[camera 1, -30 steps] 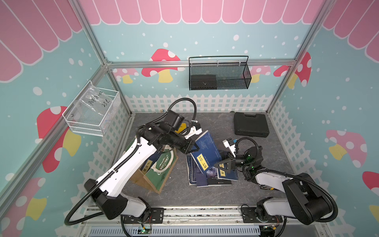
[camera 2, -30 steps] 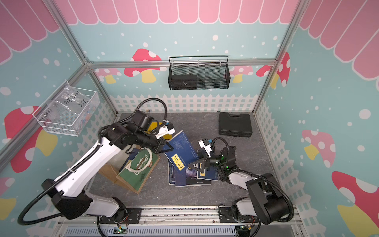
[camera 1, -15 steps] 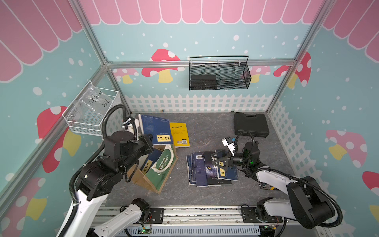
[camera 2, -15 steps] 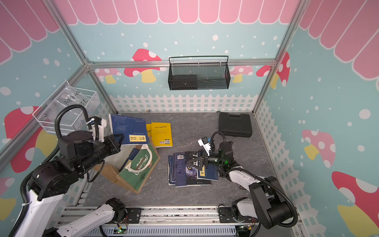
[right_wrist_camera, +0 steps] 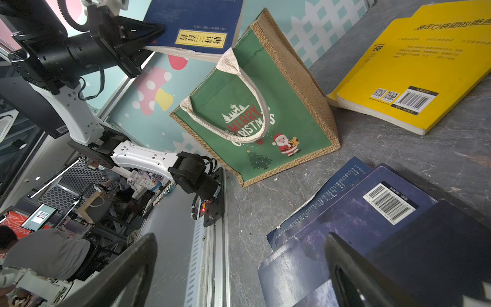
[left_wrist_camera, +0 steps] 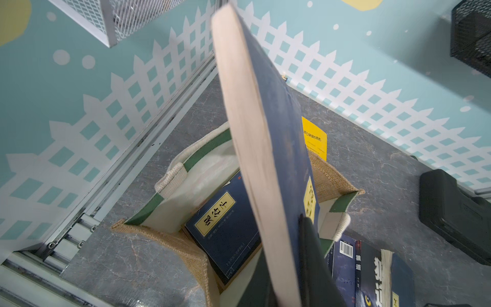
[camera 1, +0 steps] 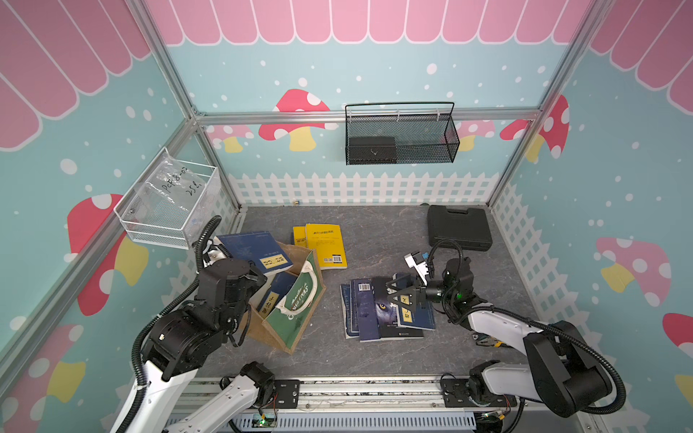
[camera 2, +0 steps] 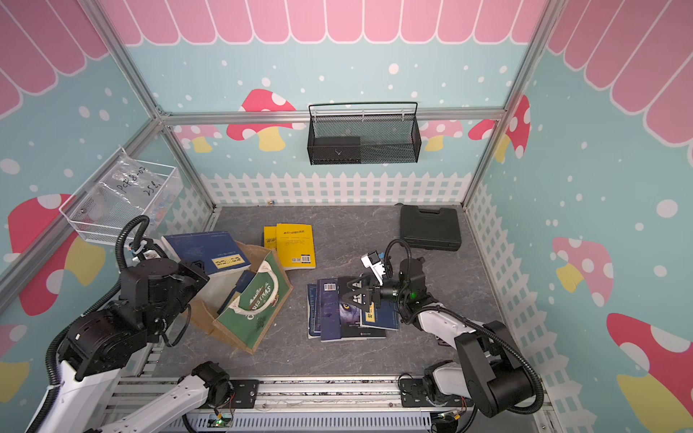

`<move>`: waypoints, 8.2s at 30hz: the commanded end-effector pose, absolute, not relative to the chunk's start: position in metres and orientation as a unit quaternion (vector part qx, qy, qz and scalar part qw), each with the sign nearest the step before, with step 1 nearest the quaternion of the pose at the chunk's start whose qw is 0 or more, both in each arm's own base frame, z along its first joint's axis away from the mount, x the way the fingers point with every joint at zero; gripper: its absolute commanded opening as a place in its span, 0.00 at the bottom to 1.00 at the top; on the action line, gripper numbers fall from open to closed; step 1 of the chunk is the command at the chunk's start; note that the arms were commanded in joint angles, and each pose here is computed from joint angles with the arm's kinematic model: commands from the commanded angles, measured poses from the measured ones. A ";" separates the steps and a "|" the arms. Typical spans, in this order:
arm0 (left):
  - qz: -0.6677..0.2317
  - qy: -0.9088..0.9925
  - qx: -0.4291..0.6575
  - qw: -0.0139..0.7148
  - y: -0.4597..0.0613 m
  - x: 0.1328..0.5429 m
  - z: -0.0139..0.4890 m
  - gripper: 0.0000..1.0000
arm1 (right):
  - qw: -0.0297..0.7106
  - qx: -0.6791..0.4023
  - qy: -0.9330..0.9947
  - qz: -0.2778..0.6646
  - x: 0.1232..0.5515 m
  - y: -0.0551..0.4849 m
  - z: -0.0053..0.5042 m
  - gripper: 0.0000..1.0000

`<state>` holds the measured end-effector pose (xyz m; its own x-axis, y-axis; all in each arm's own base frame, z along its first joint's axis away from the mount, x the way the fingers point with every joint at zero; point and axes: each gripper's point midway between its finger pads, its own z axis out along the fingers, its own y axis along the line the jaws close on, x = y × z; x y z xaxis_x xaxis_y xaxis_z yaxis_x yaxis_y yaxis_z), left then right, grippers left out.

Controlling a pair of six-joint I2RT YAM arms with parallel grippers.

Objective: Put the books into the canvas bag
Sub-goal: Place the book in the canvas bag, then pick up the book from the book, then place the book in the canvas bag.

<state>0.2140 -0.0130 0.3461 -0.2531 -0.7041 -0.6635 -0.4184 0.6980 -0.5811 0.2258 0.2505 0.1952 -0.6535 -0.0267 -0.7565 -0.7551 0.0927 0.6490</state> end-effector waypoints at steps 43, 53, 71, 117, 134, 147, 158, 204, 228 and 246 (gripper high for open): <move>-0.138 0.710 -0.529 0.445 -0.017 0.255 0.245 0.49 | 0.317 -0.289 0.683 0.592 0.224 0.245 0.192 0.99; -0.145 0.714 -0.495 0.473 -0.013 0.255 0.275 0.83 | 0.318 -0.286 0.687 0.588 0.228 0.246 0.190 1.00; -0.291 0.873 -0.014 0.391 -0.246 0.309 0.301 0.99 | 0.354 0.048 0.879 0.317 0.302 0.100 0.088 0.99; -0.366 0.926 -0.017 0.096 -0.348 0.282 0.064 0.99 | 0.315 -0.152 0.819 0.454 0.261 0.214 0.114 1.00; -0.440 0.893 0.005 0.097 -0.369 0.283 0.085 0.42 | 0.357 -0.164 0.807 0.442 0.263 0.210 0.136 1.00; -0.502 0.859 0.016 0.094 -0.390 0.288 0.108 0.51 | 0.374 -0.167 0.811 0.417 0.251 0.197 0.151 0.67; -0.526 0.838 0.079 0.122 -0.386 0.285 0.164 0.64 | 0.374 -0.172 0.817 0.403 0.254 0.189 0.159 0.01; -0.235 0.852 0.403 0.236 -0.283 0.215 0.316 0.00 | 0.314 -0.395 0.626 0.595 0.196 0.269 0.259 0.61; -0.144 0.808 -0.336 0.461 0.000 0.235 0.410 0.00 | 0.364 -0.289 0.759 0.455 0.267 0.244 0.207 0.97; -0.164 0.770 -0.527 0.320 0.005 0.225 0.315 0.00 | 0.353 -0.286 0.766 0.455 0.267 0.244 0.199 0.97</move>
<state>0.2157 0.0087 0.3242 -0.2985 -0.8711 -0.3900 -0.6894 0.4793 -0.5431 0.2643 0.2442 0.1929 -0.6112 -0.1124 -0.7835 -0.7423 0.4250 0.5181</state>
